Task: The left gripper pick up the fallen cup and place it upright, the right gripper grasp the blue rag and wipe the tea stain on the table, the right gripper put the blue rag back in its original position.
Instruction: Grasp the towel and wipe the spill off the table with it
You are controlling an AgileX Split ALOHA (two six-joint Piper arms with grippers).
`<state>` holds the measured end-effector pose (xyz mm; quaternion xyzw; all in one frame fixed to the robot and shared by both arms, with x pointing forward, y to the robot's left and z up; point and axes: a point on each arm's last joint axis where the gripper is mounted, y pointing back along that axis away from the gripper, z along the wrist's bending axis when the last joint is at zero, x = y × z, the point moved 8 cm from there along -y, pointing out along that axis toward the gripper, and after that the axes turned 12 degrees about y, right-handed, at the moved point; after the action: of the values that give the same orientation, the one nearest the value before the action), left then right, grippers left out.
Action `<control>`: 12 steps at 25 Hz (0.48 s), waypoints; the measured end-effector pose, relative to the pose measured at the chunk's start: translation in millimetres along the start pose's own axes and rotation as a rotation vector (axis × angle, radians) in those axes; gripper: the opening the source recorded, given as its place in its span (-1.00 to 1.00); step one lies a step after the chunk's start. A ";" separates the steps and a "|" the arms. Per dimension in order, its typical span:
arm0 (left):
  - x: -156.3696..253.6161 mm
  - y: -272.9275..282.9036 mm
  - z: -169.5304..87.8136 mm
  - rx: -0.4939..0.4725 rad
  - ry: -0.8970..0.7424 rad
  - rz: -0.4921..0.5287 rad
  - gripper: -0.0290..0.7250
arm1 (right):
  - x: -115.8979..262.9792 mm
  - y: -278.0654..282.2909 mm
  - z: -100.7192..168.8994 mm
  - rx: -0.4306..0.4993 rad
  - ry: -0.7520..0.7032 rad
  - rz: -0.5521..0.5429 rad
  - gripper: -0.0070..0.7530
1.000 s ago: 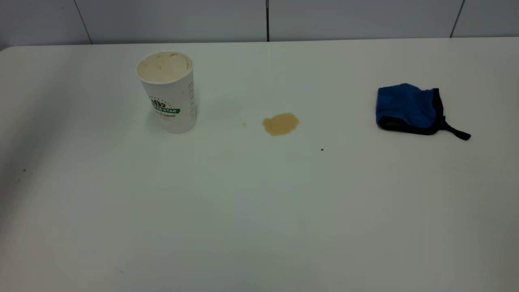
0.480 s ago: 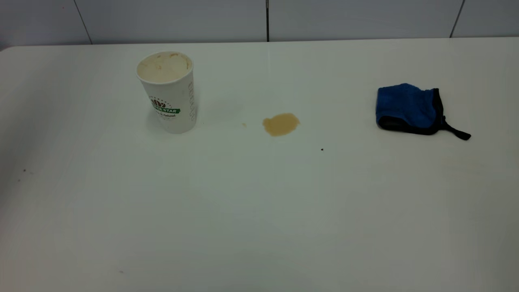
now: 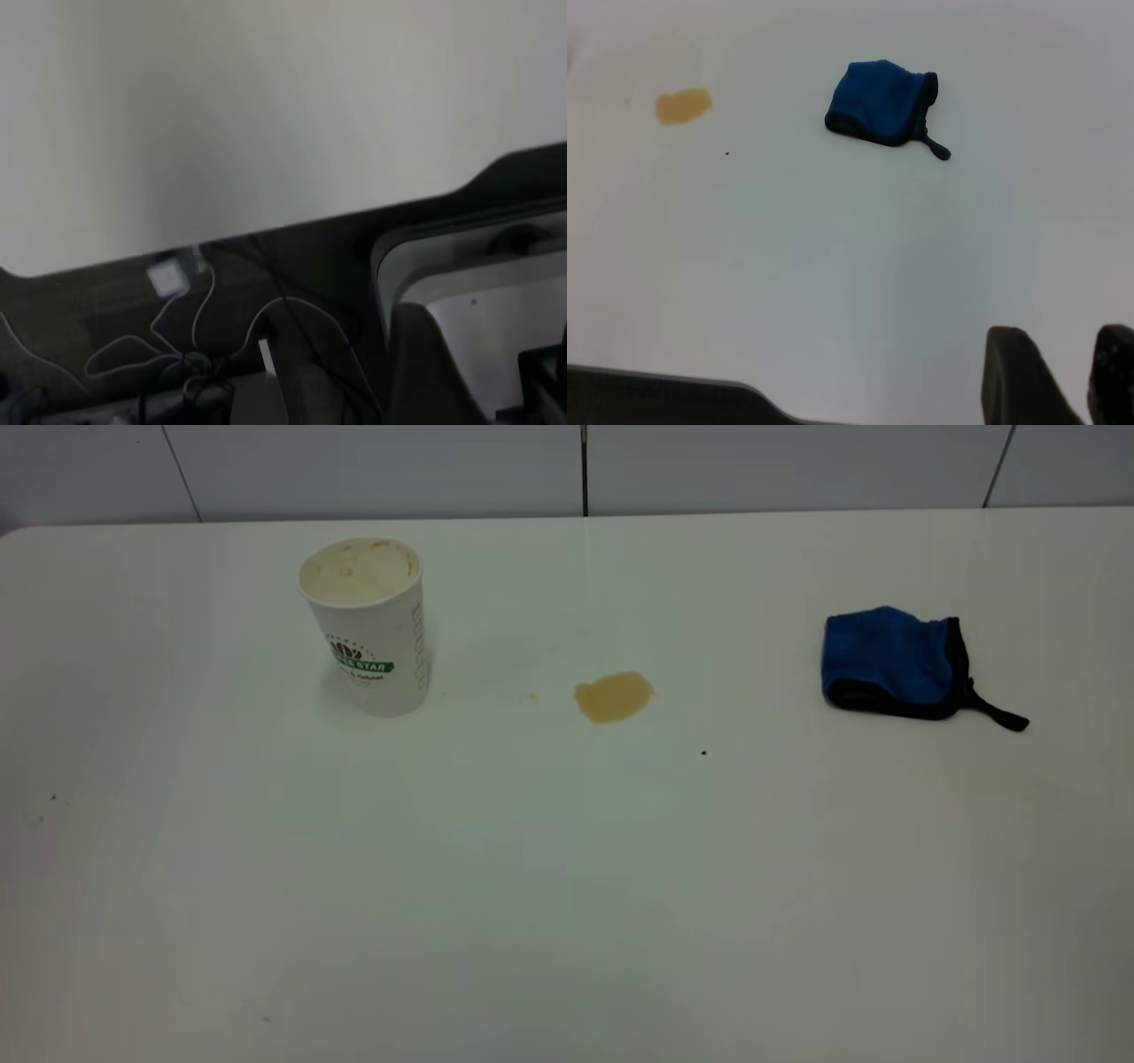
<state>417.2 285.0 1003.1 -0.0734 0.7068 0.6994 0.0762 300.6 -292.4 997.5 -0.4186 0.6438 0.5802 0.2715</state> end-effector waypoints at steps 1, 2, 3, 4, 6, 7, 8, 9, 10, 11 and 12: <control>17.0 -2.2 1.6 0.001 0.000 -0.007 0.14 | 0.0 0.0 0.0 0.000 0.000 0.000 -0.36; 32.3 -3.3 3.1 0.002 0.003 -0.025 0.14 | 0.0 0.0 0.0 0.000 0.000 0.000 -0.36; 43.6 -3.8 4.2 0.005 0.014 -0.044 0.14 | 0.0 0.0 0.0 0.000 0.000 0.000 -0.36; 54.7 -3.7 5.3 0.008 0.032 -0.074 0.14 | 0.0 0.0 0.0 0.000 0.000 0.000 -0.36; 71.0 -1.8 8.0 0.013 0.078 -0.144 0.14 | 0.0 0.0 0.0 0.000 0.000 0.000 -0.36; 77.2 -0.6 9.1 0.016 0.099 -0.177 0.14 | 0.0 0.0 0.0 0.000 0.000 0.000 -0.36; 82.5 0.6 10.9 0.016 0.113 -0.209 0.14 | 0.0 0.0 0.0 0.000 0.000 0.000 -0.36; 86.2 1.7 13.0 0.013 0.138 -0.234 0.14 | 0.0 0.0 0.0 0.000 0.000 0.000 -0.36; 90.1 3.3 16.2 0.006 0.167 -0.265 0.14 | 0.0 0.0 0.0 0.000 0.000 0.000 -0.36; 93.2 4.6 19.5 -0.005 0.193 -0.291 0.14 | 0.0 0.0 0.0 0.000 0.000 0.000 -0.36; 96.7 6.7 23.5 -0.019 0.222 -0.323 0.14 | 0.0 0.0 0.0 0.000 0.000 0.000 -0.36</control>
<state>321.3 308.9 989.0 -0.2634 0.6831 0.6725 0.1086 300.6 -292.4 997.5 -0.4186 0.6438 0.5802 0.2715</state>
